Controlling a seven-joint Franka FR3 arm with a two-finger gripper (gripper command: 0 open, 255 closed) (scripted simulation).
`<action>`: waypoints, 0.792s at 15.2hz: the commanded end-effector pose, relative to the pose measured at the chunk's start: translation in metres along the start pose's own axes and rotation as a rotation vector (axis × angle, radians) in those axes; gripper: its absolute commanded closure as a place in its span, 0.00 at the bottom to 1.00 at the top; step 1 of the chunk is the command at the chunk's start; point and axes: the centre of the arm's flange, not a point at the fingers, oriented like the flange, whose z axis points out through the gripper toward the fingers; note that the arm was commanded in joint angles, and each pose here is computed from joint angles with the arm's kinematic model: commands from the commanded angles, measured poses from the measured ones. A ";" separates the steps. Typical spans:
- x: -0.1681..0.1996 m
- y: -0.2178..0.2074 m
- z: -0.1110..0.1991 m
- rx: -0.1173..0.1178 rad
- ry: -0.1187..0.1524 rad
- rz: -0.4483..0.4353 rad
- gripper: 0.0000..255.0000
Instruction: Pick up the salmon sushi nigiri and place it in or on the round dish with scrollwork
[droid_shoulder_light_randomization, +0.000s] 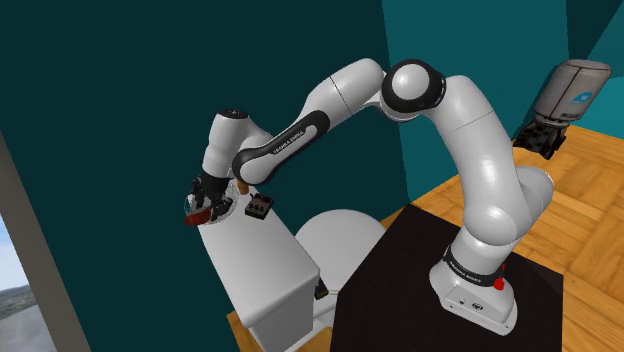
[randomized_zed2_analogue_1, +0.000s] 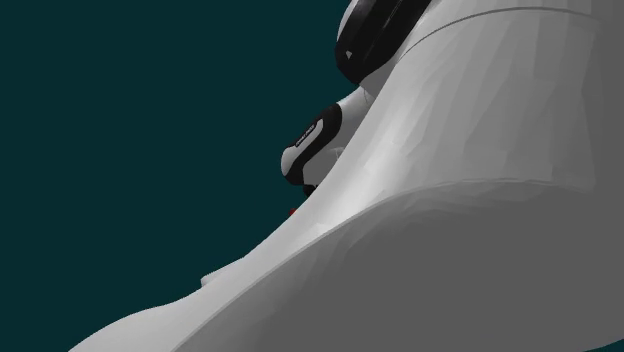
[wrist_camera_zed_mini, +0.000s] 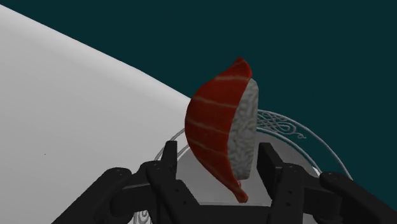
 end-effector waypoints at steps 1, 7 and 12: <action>0.000 0.000 0.000 0.000 0.000 0.000 1.00; 0.000 0.000 0.000 0.000 0.000 0.000 1.00; -0.004 -0.005 -0.014 0.000 0.000 0.000 1.00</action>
